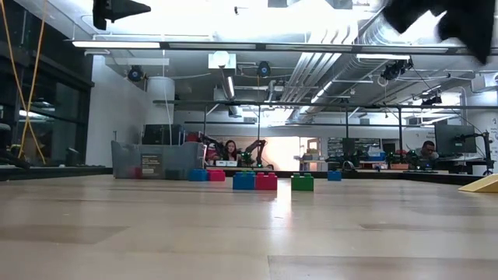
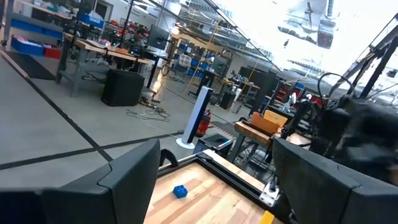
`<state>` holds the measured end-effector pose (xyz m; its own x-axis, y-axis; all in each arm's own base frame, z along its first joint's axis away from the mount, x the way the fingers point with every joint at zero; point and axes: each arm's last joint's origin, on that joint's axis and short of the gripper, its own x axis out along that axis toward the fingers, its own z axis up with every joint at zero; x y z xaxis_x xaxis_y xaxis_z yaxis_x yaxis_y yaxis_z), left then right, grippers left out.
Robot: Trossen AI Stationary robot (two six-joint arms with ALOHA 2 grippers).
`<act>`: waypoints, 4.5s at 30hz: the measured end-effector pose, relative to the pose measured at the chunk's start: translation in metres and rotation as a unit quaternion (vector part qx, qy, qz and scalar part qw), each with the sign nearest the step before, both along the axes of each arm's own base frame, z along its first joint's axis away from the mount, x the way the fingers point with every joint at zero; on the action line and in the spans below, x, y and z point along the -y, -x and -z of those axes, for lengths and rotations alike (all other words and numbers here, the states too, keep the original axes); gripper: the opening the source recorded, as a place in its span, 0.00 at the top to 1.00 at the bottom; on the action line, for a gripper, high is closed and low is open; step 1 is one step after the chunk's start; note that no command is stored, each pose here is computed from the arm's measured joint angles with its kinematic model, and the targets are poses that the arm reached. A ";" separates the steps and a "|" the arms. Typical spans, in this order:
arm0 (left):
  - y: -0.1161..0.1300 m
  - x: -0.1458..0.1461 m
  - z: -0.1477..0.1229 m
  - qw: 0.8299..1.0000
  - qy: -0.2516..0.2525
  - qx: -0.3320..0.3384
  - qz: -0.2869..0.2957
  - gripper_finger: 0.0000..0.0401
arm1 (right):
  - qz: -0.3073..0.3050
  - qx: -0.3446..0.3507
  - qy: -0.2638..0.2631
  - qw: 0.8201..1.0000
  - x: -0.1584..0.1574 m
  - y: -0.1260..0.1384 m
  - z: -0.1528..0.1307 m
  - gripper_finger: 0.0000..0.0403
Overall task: Sort blocks by size
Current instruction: Put the yellow block into the blue bin, then put the right blue game piece into the black bin
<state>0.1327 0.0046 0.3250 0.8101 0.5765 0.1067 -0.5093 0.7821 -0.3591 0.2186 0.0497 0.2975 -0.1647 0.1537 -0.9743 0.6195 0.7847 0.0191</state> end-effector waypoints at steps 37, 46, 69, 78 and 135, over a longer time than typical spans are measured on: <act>0.000 0.000 0.000 0.999 0.037 0.029 0.005 0.26 | -0.261 -0.243 -0.145 0.923 0.102 0.004 0.174 0.45; 0.000 0.000 0.000 0.999 0.036 0.027 0.011 0.26 | -0.258 -0.265 -0.134 0.919 0.092 0.025 0.193 0.45; 0.000 0.000 0.000 0.998 0.044 0.032 0.012 0.26 | -0.217 -0.287 -0.115 0.926 0.093 0.022 0.207 0.68; 0.000 0.000 0.000 1.000 0.006 0.005 -0.001 0.26 | -0.133 -0.141 -0.108 0.975 0.071 -0.014 0.120 0.68; -0.011 0.002 0.005 0.987 0.137 0.074 0.036 0.26 | 0.122 0.116 0.158 0.973 0.262 -0.033 0.066 0.19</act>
